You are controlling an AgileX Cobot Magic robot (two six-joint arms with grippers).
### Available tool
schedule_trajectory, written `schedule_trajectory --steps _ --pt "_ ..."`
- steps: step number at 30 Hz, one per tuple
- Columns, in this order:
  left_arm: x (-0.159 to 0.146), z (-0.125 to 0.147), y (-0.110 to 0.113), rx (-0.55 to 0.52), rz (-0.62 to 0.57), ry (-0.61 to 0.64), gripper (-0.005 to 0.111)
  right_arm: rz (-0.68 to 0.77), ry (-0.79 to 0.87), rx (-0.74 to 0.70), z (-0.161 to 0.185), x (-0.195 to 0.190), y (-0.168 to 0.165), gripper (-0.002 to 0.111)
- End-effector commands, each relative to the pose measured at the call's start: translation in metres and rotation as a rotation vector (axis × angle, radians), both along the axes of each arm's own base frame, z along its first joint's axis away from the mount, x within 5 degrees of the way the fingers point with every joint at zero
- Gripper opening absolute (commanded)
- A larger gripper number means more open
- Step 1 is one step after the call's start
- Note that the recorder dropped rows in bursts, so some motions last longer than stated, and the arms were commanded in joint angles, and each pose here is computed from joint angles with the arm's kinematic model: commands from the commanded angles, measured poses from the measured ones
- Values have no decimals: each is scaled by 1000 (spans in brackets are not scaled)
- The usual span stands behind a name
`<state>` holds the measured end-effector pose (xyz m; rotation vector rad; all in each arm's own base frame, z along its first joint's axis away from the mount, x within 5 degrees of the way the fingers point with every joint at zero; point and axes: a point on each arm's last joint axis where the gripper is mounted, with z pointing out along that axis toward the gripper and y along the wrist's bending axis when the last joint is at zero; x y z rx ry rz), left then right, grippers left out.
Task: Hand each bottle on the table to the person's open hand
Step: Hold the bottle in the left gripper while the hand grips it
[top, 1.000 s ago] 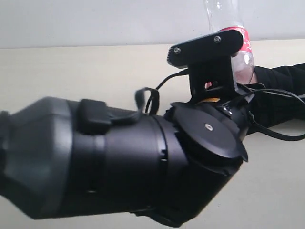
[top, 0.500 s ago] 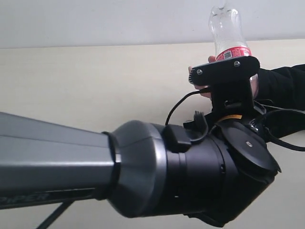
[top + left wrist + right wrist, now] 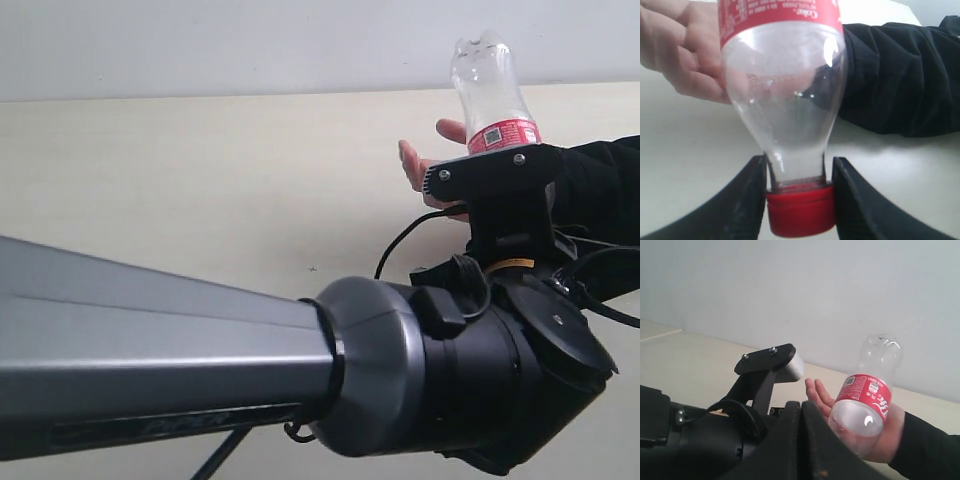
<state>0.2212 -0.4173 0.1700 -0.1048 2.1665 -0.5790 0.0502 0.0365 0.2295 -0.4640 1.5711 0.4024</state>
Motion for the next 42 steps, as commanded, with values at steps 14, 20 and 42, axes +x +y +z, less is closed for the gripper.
schedule_trajectory --steps 14,20,42 --pt "19 -27 5 -120 112 124 0 3 -2 3 -1 -1 0 0" --pt "20 -29 5 -115 115 124 0 3 -2 3 -1 -1 0 0" --pt "18 -30 2 -120 85 139 79 3 -2 3 -1 -1 0 0"
